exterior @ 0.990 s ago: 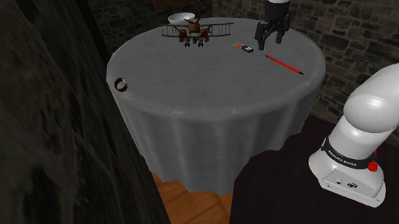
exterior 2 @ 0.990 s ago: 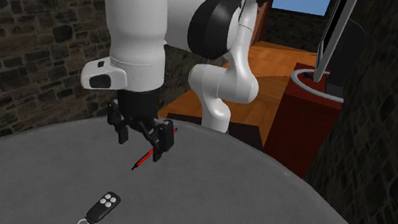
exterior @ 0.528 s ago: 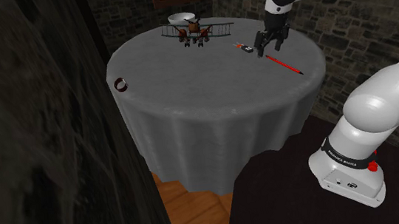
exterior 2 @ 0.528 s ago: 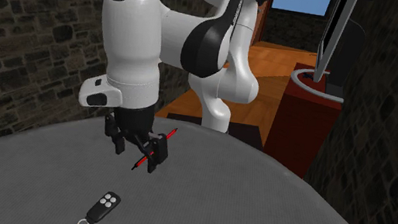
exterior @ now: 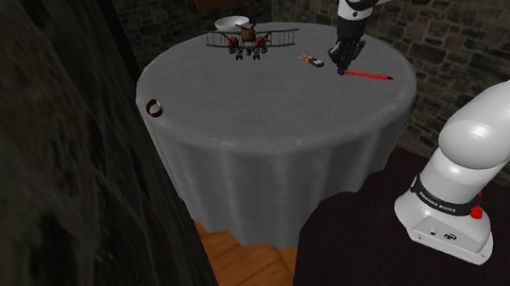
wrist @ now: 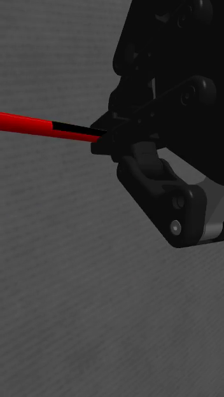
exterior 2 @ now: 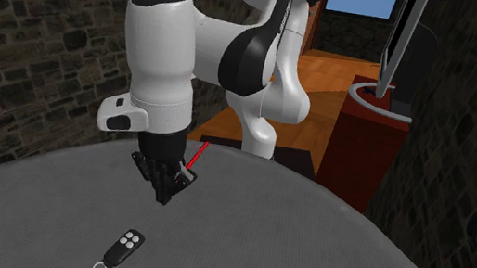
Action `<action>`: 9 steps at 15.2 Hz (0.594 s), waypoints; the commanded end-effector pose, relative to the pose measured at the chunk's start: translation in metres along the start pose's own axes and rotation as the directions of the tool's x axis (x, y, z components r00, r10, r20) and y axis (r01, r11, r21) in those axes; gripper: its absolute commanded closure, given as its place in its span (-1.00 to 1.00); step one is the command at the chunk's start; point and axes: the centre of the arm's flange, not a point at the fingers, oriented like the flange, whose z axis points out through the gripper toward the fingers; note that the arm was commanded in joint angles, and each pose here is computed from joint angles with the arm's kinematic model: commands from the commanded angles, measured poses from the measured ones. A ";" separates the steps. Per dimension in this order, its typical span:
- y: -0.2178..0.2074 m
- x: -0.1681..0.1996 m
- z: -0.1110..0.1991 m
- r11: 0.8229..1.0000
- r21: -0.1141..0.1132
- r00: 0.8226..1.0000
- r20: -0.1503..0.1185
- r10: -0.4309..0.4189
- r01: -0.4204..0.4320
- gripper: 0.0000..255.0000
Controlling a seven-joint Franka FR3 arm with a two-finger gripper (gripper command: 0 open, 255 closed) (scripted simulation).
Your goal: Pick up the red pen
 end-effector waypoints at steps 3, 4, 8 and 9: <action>0.002 0.000 0.002 1.000 -0.002 1.000 0.005 0.001 -0.001 1.00; 0.002 0.001 0.004 1.000 -0.002 1.000 0.005 0.001 -0.001 1.00; 0.002 0.002 -0.017 1.000 -0.002 1.000 0.005 0.001 -0.001 1.00; 0.003 0.002 -0.023 1.000 -0.002 1.000 0.005 0.001 -0.001 1.00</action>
